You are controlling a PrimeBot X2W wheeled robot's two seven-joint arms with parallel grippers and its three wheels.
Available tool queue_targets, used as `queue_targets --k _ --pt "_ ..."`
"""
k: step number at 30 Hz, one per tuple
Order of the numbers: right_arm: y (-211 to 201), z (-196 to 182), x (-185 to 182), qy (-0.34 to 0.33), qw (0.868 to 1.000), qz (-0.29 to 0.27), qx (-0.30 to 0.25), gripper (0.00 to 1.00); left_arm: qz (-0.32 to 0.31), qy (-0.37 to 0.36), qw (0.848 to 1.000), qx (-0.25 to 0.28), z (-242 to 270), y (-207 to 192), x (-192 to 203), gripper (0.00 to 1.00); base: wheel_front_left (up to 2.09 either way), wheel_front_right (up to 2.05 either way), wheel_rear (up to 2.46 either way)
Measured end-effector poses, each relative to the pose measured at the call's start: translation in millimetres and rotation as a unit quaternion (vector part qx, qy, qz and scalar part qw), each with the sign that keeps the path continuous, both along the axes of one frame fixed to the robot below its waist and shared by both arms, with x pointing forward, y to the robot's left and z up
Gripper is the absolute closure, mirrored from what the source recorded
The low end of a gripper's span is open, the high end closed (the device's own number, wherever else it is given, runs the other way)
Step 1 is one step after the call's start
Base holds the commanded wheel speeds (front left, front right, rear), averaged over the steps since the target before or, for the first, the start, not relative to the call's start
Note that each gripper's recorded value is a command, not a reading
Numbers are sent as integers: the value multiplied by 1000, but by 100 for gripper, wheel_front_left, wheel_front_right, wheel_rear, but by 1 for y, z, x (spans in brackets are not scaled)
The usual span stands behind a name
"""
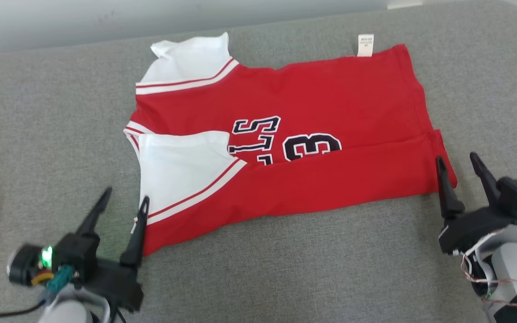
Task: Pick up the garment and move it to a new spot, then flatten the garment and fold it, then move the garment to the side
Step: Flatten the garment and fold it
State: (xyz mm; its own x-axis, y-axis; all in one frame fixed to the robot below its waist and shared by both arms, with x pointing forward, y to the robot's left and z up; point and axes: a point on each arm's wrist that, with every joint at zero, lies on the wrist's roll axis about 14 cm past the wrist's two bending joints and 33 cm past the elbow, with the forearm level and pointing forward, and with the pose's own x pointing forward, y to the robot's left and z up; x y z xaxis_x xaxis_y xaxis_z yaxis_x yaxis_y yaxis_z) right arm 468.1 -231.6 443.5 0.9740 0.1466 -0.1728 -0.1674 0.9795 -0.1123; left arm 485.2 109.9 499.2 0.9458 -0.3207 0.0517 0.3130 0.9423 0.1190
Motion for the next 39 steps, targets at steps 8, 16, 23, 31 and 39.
queue_targets --k 8,16,23,31,39 --pt "-4 6 -19 -6 1000 -12 7 0 38 87 993 -73 -20 4 -41 0 0 0 0" --pt "-2 10 -28 -10 1000 -12 9 0 42 175 981 -69 -48 -1 -57 0 0 0 0" --pt "-2 5 -32 -1 1000 -11 9 0 33 195 978 -69 -56 -10 -58 36 0 0 0" --pt "-4 2 -32 4 1000 -11 6 0 18 173 984 -34 -53 -11 -55 100 0 0 0" --pt "0 -26 -26 51 998 -17 25 0 -2 160 987 -14 -51 -13 -50 100 0 0 0"
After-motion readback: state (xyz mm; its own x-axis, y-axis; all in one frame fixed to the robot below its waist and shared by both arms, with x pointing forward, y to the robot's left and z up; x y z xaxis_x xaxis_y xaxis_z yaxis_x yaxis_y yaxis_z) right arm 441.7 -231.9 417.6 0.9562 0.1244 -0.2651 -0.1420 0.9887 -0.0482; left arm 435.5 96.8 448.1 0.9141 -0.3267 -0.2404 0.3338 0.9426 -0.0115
